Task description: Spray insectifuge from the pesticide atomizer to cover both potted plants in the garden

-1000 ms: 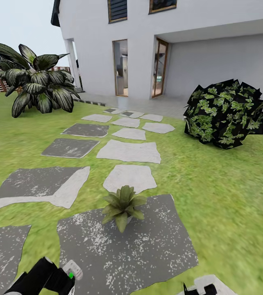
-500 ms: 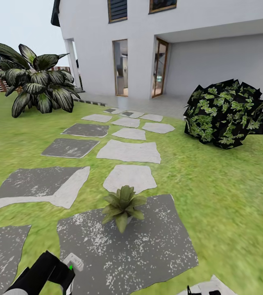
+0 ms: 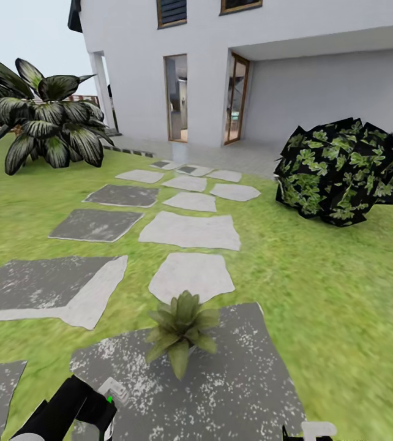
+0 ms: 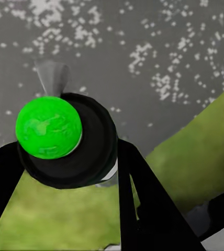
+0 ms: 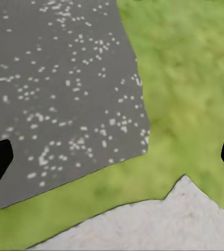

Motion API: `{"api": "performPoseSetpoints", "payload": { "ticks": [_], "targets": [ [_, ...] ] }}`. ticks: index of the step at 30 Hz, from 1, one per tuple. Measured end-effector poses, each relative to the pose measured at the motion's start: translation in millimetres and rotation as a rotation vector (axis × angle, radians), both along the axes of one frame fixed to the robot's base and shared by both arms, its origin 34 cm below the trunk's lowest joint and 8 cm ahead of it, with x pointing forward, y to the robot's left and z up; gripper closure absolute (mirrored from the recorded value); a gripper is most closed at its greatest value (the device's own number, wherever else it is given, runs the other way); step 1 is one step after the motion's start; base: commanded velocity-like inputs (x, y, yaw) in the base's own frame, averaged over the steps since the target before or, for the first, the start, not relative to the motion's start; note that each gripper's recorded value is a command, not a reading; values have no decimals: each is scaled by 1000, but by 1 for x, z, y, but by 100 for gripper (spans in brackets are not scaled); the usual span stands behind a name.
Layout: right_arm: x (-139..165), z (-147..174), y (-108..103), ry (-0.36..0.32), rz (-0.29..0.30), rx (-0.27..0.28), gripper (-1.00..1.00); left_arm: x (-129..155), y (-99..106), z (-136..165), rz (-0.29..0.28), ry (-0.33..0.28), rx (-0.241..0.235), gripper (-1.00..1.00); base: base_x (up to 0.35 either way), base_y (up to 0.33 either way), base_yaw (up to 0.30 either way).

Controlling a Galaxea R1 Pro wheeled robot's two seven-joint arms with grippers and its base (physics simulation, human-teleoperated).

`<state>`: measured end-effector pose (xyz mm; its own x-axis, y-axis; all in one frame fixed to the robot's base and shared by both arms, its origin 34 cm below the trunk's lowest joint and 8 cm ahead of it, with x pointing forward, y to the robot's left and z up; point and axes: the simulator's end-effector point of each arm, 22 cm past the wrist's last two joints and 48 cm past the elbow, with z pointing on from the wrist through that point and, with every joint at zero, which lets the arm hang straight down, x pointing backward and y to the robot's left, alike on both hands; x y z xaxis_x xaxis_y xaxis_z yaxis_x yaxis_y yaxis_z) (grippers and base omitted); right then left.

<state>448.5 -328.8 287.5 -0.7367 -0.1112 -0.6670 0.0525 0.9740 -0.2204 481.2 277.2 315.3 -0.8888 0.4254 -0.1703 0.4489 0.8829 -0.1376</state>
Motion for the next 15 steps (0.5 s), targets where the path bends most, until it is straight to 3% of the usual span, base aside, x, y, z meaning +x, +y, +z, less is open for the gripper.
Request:
{"api": "performPoseSetpoints", "payload": {
  "ticks": [1,2,15],
  "targets": [
    [0,0,0,0,0,0,-100,0,-1,0,-1,-1,-1,100,5,20,-102],
    [-1,-1,0,4,0,0,-100,8,0,-2,5,-30,42,100,3,10,-52],
    [-1,-1,-1,3,0,-1,-100,8,-1,-2,4,-32,45,100,32,1,-6]
  ]
}}
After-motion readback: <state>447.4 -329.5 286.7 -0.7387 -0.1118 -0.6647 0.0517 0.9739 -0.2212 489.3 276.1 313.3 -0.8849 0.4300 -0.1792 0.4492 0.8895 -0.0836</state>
